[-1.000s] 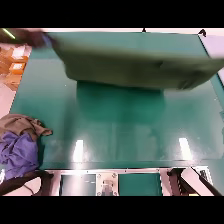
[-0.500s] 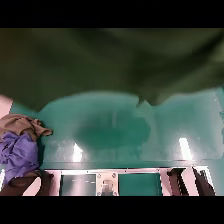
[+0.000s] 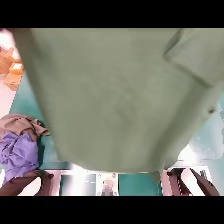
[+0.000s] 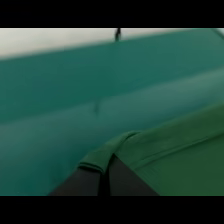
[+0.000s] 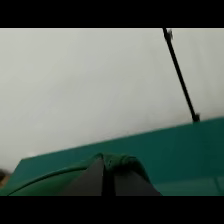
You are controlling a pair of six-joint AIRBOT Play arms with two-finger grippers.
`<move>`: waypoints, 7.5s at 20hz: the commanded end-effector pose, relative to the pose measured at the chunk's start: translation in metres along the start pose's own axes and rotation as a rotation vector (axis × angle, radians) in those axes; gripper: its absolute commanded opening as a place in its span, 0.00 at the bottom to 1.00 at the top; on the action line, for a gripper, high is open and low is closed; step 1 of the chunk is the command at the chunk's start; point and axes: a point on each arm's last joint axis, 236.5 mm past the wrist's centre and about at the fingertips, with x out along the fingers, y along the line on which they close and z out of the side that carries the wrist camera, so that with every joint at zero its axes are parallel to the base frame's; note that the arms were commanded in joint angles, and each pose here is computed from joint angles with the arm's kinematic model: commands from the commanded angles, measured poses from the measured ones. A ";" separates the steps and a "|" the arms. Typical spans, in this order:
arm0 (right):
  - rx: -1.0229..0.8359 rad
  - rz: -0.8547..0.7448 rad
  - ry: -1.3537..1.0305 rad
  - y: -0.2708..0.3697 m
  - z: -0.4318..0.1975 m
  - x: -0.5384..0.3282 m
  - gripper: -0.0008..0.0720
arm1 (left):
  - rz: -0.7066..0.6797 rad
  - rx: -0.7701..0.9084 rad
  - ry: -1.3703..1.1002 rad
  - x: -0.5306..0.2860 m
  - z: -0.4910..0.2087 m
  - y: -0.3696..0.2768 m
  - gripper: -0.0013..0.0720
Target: Fold the shirts.
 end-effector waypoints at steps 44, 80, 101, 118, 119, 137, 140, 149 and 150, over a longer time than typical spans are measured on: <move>0.425 -0.324 1.041 -0.217 -0.328 0.076 0.43 | -0.052 -0.773 1.027 0.147 -0.337 0.090 0.68; 0.785 -0.532 1.092 -0.120 -0.469 -0.126 0.04 | 0.084 -0.954 0.521 0.052 -0.438 -0.020 0.05; 0.469 -0.422 0.859 -0.134 -0.307 0.053 0.04 | 0.098 -0.447 0.673 0.137 -0.264 0.056 0.05; 0.427 -0.306 1.124 -0.244 -0.345 0.045 0.85 | -0.003 -0.550 0.914 0.152 -0.270 0.098 0.05; 0.449 -0.276 1.139 -0.247 -0.355 0.044 0.85 | -0.009 -0.550 0.913 0.153 -0.269 0.096 0.05; 0.322 0.127 1.190 -0.107 -0.297 0.111 0.04 | -0.300 -0.380 0.697 0.303 -0.292 -0.140 0.05; 0.239 0.167 1.182 -0.057 -0.253 0.093 0.04 | -0.308 -0.367 0.664 0.333 -0.327 -0.183 0.05; 0.154 0.239 1.256 0.044 -0.248 0.073 0.04 | -0.418 -0.412 0.683 0.361 -0.348 -0.246 0.05; 0.156 0.240 1.262 0.047 -0.249 0.073 0.04 | -0.427 -0.404 0.709 0.355 -0.351 -0.246 0.05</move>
